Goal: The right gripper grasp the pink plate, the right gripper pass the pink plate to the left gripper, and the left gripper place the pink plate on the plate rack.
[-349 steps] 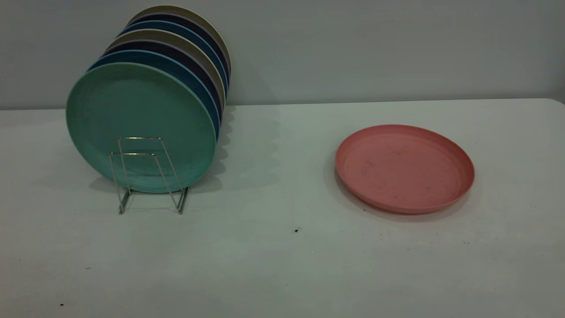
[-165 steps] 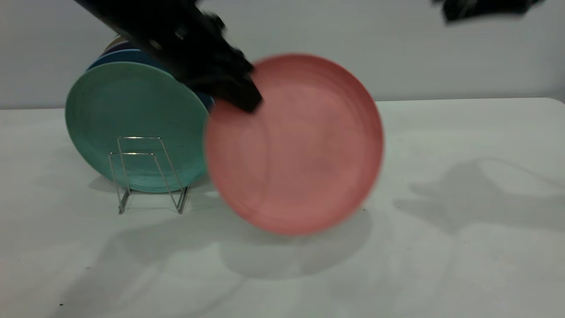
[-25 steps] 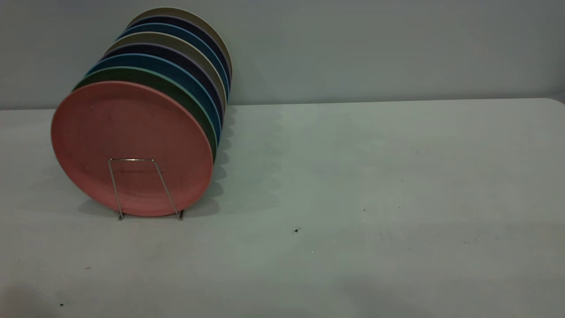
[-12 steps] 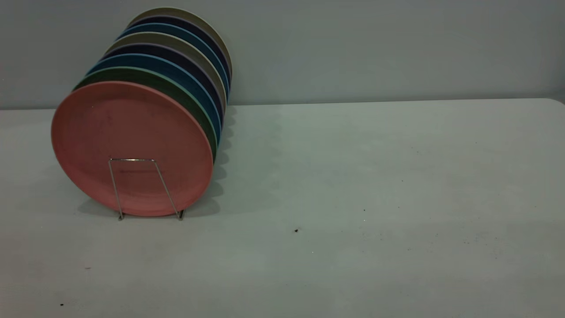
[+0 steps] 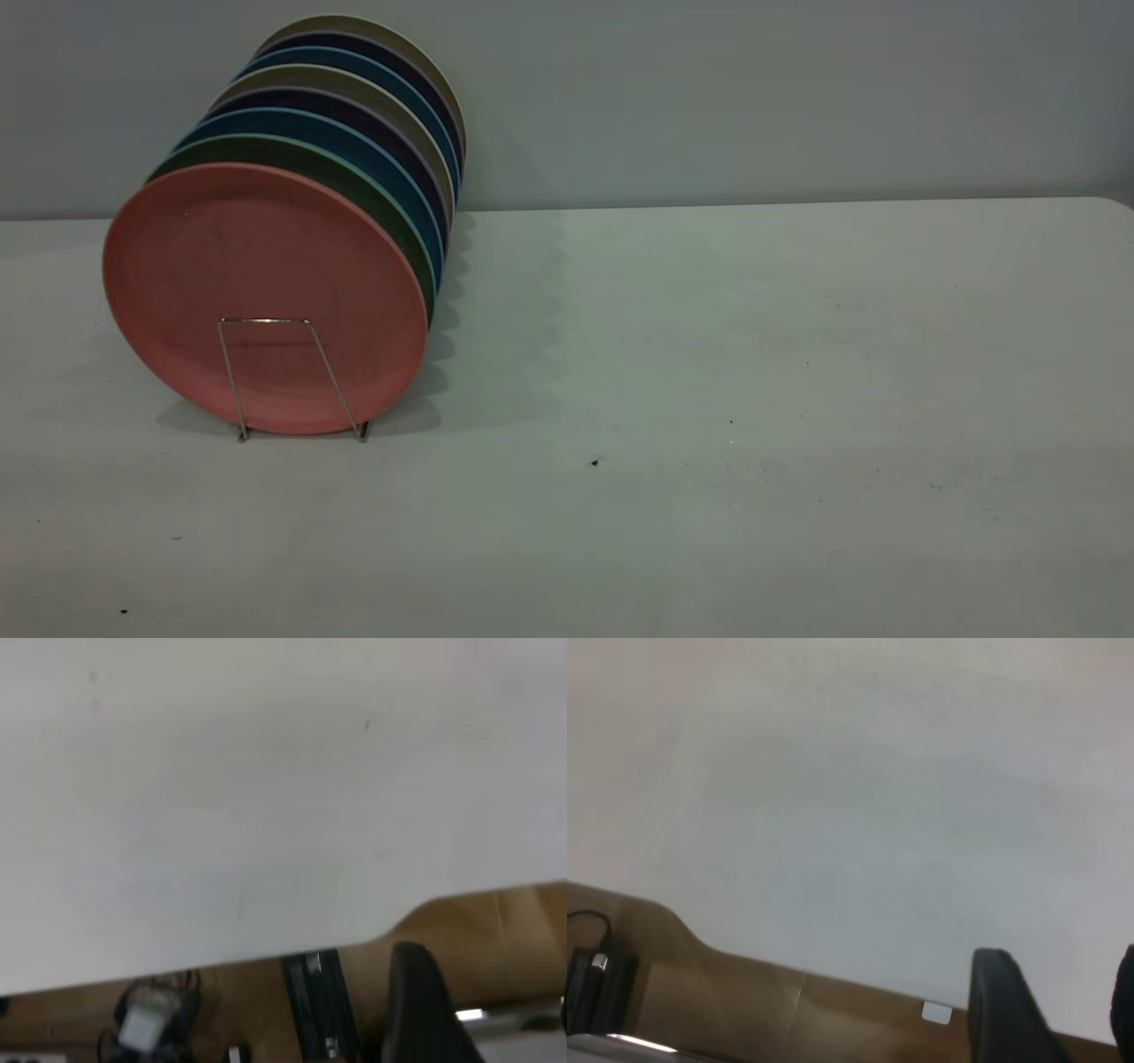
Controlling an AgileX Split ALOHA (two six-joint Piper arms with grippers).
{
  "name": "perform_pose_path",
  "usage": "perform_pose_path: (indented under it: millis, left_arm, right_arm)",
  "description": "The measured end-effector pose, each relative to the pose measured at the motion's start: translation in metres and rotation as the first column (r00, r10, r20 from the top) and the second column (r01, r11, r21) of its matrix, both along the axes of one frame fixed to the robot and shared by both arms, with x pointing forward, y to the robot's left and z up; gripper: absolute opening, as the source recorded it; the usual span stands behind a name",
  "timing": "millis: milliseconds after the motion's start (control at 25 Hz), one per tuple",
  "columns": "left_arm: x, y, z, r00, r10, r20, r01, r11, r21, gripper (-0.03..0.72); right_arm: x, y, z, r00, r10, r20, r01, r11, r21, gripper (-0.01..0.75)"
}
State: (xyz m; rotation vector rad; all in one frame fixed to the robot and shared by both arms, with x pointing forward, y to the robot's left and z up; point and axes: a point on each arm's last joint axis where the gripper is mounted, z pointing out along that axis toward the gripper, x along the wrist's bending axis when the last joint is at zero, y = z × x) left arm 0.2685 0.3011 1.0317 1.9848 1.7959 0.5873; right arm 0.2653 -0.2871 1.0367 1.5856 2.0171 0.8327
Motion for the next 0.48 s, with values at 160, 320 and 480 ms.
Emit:
perform_pose_path:
  millis: [160,320,480]
  left_arm:
    - [-0.010,0.000,0.002,0.998,0.000,0.071,0.000,1.000,-0.003,0.412]
    - [-0.018,0.001,0.002,0.992,0.001,0.124,0.000,1.000,-0.006,0.412]
    - [-0.023,0.001,0.003,0.987,0.001,0.159,0.000,1.000,-0.007,0.412]
  right_arm:
    - [0.000,0.000,0.000,1.000,0.000,0.000,0.000,1.000,0.000,0.320]
    - [-0.006,-0.001,0.001,0.999,-0.014,0.046,0.013,1.000,0.010,0.320]
    - [-0.024,-0.004,0.003,0.978,-0.104,0.178,0.100,0.994,0.033,0.320]
